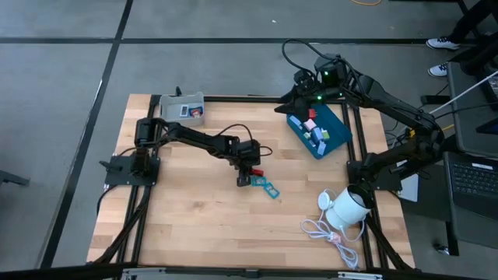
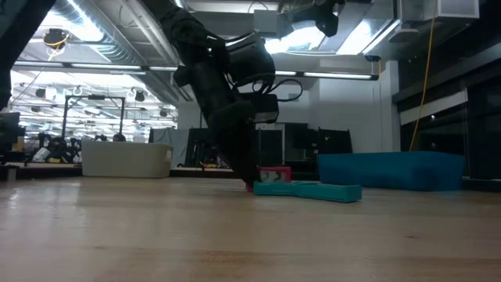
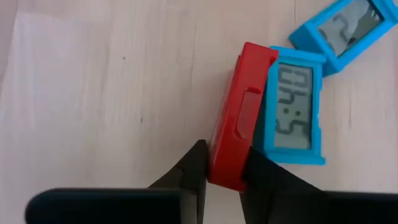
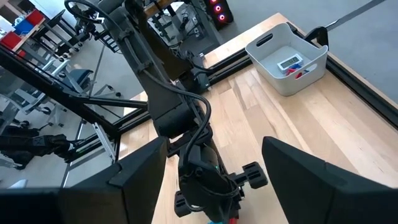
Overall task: Pick & Place Office items
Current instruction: Put the red digital timer into the gray bin
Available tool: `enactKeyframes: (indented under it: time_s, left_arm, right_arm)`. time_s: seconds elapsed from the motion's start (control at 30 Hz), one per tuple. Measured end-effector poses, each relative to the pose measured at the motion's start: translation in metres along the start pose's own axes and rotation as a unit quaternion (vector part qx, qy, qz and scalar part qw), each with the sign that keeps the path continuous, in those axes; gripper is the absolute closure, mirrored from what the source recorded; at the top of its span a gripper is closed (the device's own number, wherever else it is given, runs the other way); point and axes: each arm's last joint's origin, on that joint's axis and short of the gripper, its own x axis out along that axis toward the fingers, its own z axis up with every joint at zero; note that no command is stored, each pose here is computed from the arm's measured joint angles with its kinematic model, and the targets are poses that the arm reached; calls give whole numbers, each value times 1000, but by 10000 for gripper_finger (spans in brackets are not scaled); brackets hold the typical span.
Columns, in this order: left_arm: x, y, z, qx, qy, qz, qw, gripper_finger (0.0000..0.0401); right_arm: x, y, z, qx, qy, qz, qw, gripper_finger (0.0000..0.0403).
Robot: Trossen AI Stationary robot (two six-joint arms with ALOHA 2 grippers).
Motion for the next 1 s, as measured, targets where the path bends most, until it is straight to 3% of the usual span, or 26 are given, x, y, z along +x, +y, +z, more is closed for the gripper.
enactKeyframes:
  time_s: [0.23,0.47,0.73,1.0]
  left_arm:
    - [-9,15,2,-63,-8,10,998,347]
    - [-46,50,11,-102,-52,51,992,347]
    - [-125,116,-4,-186,-72,173,964,347]
    - [-221,161,-52,-272,-58,285,917,347]
  right_arm:
    - [0,0,0,1,0,0,1000,132]
    - [0,0,0,2,0,0,1000,132]
    - [0,0,0,5,-2,-6,1000,132]
    - [0,-1,0,6,-3,-9,1000,132]
